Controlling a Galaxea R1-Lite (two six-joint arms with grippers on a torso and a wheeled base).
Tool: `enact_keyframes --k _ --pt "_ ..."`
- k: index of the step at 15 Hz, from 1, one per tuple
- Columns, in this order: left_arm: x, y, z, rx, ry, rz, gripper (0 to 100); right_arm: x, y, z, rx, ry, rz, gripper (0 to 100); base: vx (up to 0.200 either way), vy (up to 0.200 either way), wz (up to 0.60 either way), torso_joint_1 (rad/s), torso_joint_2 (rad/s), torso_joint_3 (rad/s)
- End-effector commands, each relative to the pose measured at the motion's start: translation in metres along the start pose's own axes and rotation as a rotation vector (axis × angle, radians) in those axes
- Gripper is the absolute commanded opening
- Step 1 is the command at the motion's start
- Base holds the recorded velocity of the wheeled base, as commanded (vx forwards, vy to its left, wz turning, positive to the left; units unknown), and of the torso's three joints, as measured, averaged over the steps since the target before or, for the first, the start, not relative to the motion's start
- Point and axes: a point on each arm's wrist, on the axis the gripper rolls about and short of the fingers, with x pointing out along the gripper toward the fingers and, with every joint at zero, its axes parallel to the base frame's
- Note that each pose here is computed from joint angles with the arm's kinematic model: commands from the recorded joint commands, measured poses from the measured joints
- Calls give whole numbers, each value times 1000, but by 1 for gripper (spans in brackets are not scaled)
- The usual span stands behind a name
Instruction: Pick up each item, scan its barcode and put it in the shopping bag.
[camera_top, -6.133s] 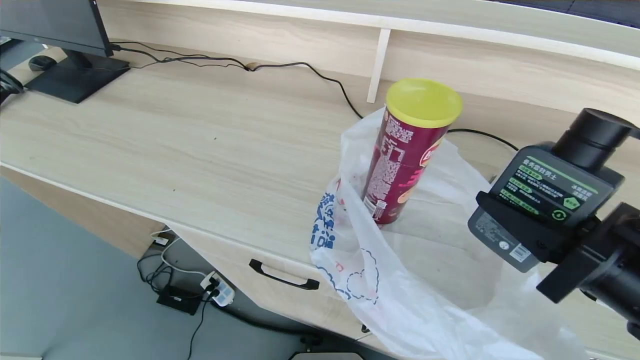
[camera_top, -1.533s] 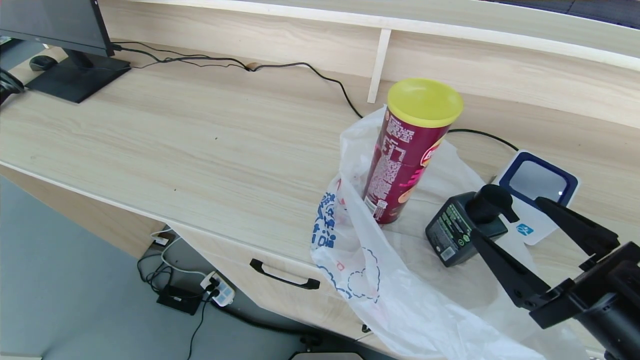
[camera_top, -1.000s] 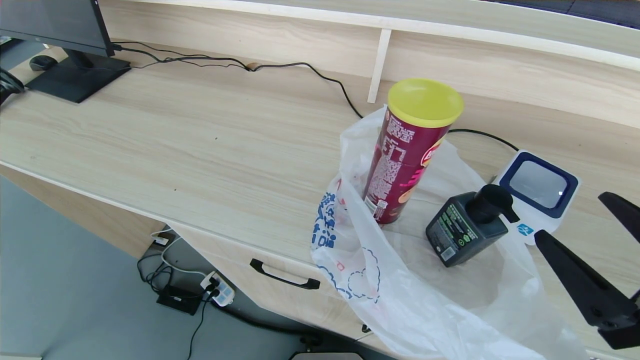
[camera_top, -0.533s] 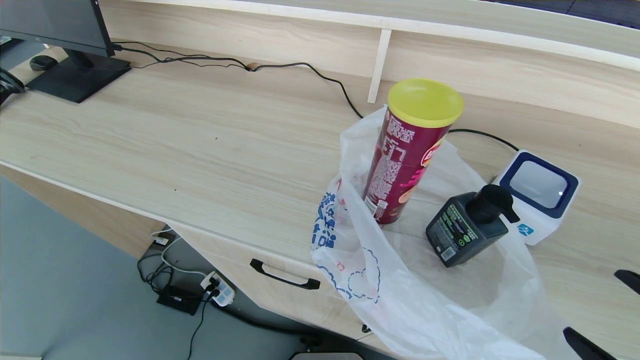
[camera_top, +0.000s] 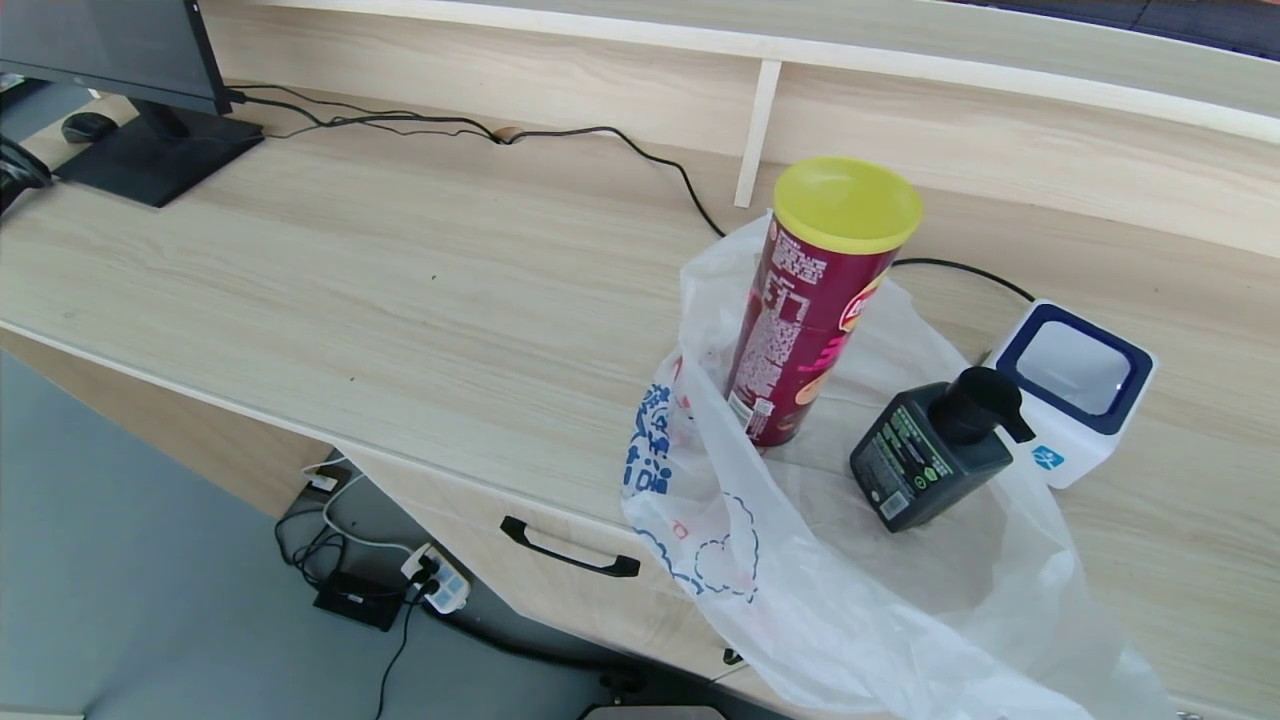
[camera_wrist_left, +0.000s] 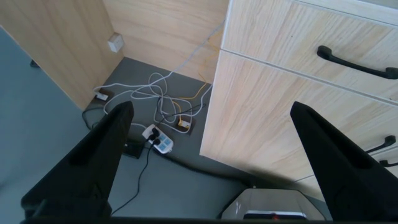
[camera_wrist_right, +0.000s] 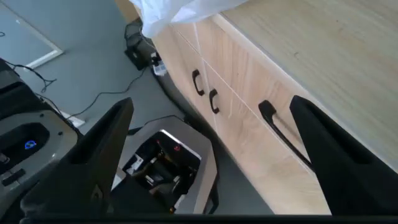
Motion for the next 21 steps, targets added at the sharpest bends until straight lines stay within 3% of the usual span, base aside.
enact_keyframes --k 1,3,5,7,9,10,11,12,13,14,19,21 --pt "0 0 0 0 0 0 100 1 3 -4 30 -66 96 100 0 0 0 0 0 0" --pt "0 0 0 0 0 0 100 7 5 -7 25 -132 157 100 0 0 0 0 0 0" --pt "0 0 0 0 -1 0 100 14 6 -14 88 -147 39 100 0 0 0 0 0 0" --pt "0 0 0 0 -1 0 100 15 7 -13 92 -136 3 100 0 0 0 0 0 0" --pt "0 0 0 0 0 0 100 25 9 -10 125 -1 -215 100 0 0 0 0 0 0" --pt "0 0 0 0 0 0 100 34 8 -8 190 131 -493 100 0 0 0 0 0 0" --pt "0 0 0 0 0 0 100 35 7 -8 195 142 -528 100 0 0 0 0 0 0" --pt "0 0 0 0 0 0 100 34 8 -8 187 133 -516 100 0 0 0 0 0 0" --pt "0 0 0 0 0 0 100 25 13 -10 136 7 -504 100 0 0 0 0 0 0" --pt "0 0 0 0 0 0 100 23 14 -11 131 -24 -564 100 0 0 0 0 0 0" --pt "0 0 0 0 -1 0 100 26 13 -10 169 28 -641 100 0 0 0 0 0 0" --pt "0 0 0 0 0 0 100 25 17 -10 178 -16 -791 100 0 0 0 0 0 0"
